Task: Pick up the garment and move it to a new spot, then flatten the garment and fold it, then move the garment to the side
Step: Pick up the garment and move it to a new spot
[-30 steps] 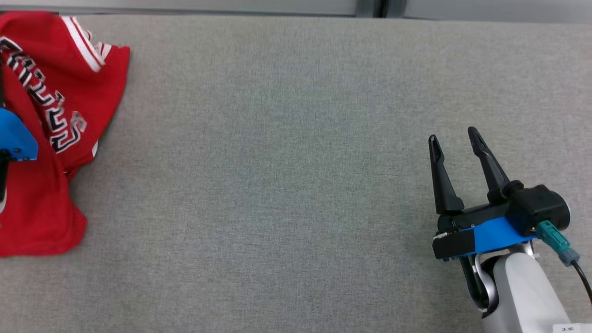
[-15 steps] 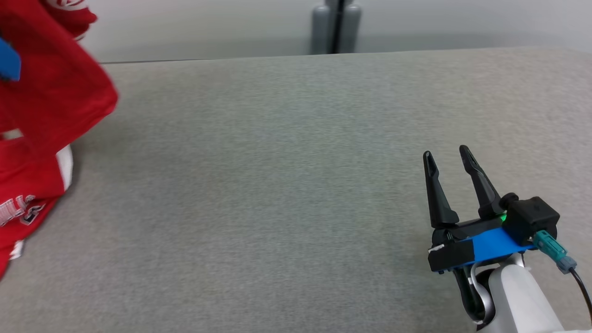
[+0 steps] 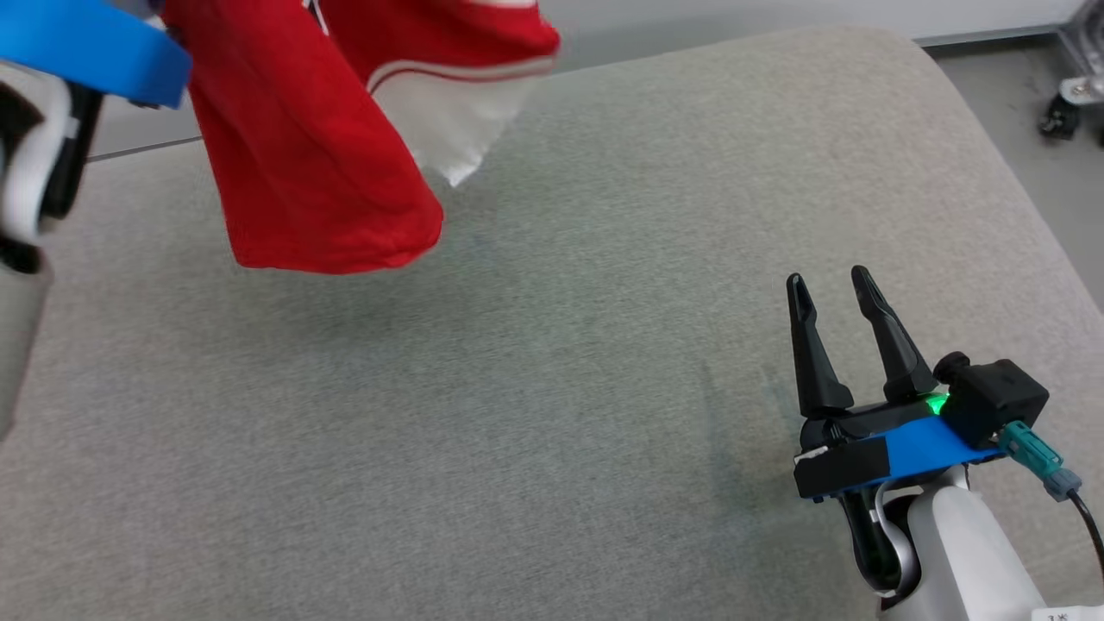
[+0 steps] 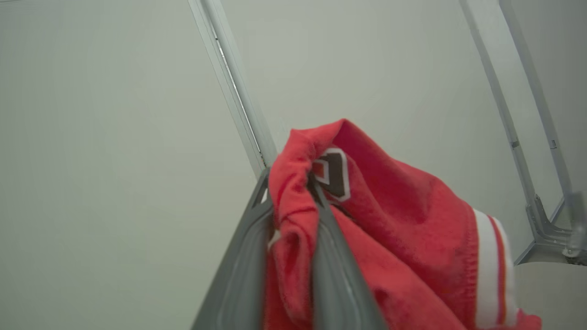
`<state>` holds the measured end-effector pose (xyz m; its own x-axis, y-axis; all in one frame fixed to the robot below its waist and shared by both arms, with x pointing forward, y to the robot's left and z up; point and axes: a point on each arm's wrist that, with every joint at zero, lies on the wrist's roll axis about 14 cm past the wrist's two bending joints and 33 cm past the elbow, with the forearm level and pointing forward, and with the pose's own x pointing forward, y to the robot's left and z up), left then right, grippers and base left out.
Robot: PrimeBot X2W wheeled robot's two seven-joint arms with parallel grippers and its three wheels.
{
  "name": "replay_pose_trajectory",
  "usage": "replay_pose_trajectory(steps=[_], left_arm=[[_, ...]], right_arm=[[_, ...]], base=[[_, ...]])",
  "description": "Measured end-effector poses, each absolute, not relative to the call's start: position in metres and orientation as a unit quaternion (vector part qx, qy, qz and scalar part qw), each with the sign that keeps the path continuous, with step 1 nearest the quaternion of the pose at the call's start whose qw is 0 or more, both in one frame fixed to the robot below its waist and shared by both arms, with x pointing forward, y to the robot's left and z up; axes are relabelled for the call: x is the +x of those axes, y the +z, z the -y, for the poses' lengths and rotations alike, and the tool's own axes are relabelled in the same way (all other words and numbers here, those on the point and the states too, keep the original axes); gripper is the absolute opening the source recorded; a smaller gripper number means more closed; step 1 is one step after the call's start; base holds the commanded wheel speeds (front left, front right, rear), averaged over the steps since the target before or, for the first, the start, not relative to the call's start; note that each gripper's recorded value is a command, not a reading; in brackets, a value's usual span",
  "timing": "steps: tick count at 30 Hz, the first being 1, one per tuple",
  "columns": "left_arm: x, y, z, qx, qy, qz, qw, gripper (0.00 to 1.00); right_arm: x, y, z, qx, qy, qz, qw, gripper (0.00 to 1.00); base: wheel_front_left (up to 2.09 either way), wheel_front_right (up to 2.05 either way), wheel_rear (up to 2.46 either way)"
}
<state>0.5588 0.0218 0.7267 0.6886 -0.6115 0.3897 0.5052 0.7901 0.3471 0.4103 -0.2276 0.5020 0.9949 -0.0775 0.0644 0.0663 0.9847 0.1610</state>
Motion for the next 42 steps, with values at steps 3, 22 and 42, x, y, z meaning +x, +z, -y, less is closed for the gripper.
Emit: replay_pose_trajectory(steps=[3, 22, 42], left_arm=[[0.557, 0.712, -0.003, 0.09, -0.333, 0.234, 0.909, 0.0], [0.485, 0.482, 0.045, 0.018, -0.422, -0.037, 0.905, 0.0], [0.464, 0.546, 0.03, -0.037, -0.377, 0.063, 0.923, 1.0]], right_arm=[[0.408, 0.502, 0.234, 0.078, -0.045, 0.035, 0.995, 1.0], [0.42, 0.498, 0.214, 0.077, -0.015, 0.031, 0.996, 1.0], [0.414, 0.506, 0.193, 0.087, 0.012, 0.04, 0.995, 1.0]], base=[[0.0, 0.0, 0.0], [0.0, 0.0, 0.0], [0.0, 0.0, 0.0]])
